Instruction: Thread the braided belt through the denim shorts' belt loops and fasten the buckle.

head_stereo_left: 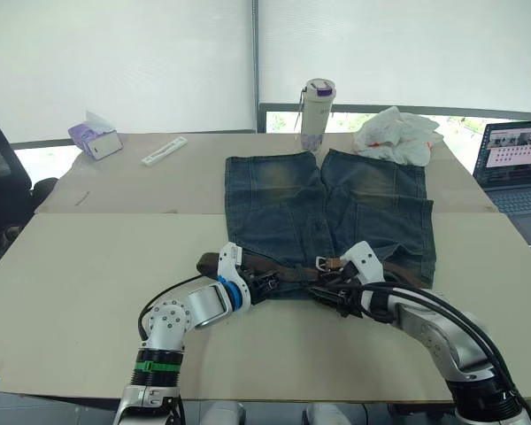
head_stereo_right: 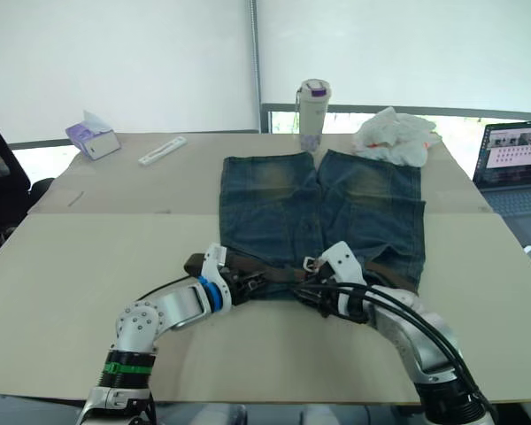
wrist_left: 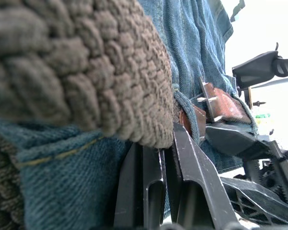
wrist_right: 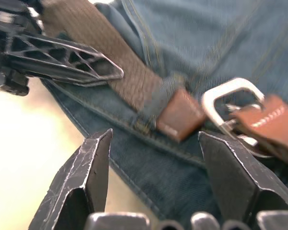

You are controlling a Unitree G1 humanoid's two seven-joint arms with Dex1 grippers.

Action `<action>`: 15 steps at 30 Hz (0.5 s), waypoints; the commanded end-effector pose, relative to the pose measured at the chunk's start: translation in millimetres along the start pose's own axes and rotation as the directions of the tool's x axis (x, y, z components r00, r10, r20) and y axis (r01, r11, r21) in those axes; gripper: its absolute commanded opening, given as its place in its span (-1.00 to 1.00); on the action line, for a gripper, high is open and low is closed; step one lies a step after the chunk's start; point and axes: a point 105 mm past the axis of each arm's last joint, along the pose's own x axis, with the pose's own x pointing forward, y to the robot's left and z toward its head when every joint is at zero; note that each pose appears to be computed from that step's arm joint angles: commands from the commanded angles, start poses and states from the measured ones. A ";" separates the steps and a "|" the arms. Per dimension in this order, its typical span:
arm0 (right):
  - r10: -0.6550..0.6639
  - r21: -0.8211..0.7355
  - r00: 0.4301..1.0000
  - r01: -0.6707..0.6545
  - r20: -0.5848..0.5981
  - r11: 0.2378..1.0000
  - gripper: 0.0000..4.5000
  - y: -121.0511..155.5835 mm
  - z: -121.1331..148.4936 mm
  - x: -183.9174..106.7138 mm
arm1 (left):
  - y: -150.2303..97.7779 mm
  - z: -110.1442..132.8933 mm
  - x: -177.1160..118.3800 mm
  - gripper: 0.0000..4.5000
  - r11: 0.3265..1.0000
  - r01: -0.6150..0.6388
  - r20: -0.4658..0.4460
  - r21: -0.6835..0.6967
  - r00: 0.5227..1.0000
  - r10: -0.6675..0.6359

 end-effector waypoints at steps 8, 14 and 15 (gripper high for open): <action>0.006 0.325 0.998 -0.024 0.056 0.946 0.41 12.4 11.1 7.1 | 5.0 -10.3 7.8 -1.00 1.000 -0.005 -0.046 0.027 0.999 0.007; -0.003 0.459 0.989 -0.066 0.148 0.886 0.17 10.2 24.8 8.6 | 5.5 -8.7 7.1 -1.00 0.999 -0.006 -0.038 0.039 0.999 0.008; -0.014 0.472 0.987 -0.063 0.157 0.879 0.03 8.1 26.1 7.9 | 6.1 -8.6 6.8 -1.00 0.999 -0.008 -0.037 0.040 0.999 0.009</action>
